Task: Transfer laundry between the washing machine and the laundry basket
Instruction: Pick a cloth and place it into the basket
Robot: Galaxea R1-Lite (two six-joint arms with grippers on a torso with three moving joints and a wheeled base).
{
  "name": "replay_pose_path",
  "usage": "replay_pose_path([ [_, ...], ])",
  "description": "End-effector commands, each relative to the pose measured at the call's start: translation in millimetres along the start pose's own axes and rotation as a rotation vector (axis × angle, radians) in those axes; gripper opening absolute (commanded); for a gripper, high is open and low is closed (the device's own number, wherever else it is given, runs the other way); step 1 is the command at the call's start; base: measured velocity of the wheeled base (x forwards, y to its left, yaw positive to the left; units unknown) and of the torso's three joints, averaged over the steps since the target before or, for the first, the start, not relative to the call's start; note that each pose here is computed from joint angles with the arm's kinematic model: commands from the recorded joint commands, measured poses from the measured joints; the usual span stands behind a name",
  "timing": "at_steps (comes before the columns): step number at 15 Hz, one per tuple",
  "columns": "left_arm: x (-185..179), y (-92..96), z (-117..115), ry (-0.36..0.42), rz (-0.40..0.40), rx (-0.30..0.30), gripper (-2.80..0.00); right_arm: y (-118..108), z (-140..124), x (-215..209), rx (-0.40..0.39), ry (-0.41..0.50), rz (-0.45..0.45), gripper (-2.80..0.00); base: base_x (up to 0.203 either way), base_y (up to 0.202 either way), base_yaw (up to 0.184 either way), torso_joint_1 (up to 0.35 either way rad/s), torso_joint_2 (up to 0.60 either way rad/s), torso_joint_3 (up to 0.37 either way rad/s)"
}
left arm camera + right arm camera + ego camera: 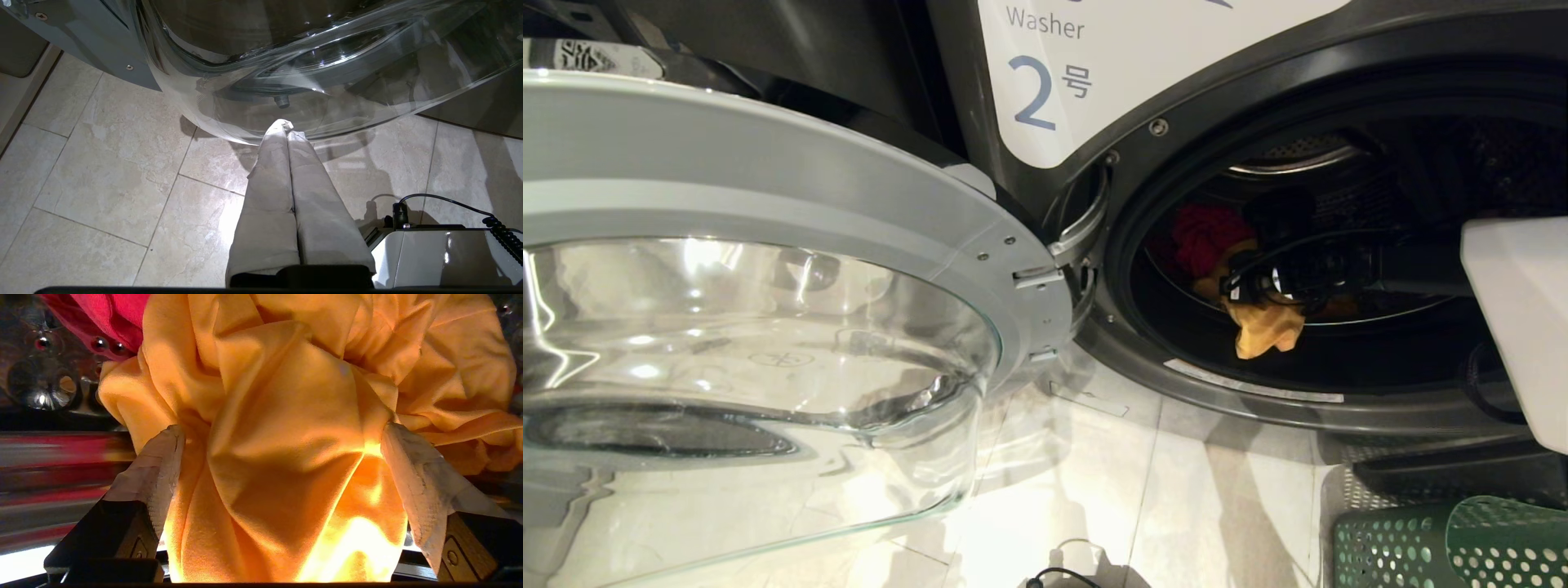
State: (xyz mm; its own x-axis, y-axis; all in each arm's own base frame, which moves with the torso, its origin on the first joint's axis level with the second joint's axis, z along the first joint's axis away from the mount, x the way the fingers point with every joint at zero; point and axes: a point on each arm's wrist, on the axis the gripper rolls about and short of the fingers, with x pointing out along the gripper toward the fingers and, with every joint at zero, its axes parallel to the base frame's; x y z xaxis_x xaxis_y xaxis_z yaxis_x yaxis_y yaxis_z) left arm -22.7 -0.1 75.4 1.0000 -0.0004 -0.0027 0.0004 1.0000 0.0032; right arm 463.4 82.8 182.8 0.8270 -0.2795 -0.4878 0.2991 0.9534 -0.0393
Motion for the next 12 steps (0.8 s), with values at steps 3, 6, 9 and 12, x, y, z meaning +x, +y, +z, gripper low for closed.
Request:
replay_pose_path([
  [3,0.0,0.0,0.0,0.000,0.000,0.000,-2.80,0.1,0.2,-0.2,0.002,-0.001,0.001,-2.80,0.000,0.000,0.000,0.000,0.00,0.000],
  [6,0.0,0.0,0.0,0.000,0.000,0.000,-2.80,0.4,-0.8,0.9,0.004,0.002,0.000,-2.80,0.000,0.000,0.000,0.000,0.00,0.000],
  [9,0.0,0.0,0.0,0.000,0.000,0.000,-2.80,0.2,-1.5,2.5,0.006,0.004,-0.001,-2.80,0.000,0.000,0.000,0.000,0.00,0.000],
  [12,0.0,0.0,0.0,0.000,0.000,0.000,-2.80,0.5,0.0,2.3,0.011,-0.004,0.002,-2.80,0.000,0.000,0.000,0.000,0.00,0.000],
])
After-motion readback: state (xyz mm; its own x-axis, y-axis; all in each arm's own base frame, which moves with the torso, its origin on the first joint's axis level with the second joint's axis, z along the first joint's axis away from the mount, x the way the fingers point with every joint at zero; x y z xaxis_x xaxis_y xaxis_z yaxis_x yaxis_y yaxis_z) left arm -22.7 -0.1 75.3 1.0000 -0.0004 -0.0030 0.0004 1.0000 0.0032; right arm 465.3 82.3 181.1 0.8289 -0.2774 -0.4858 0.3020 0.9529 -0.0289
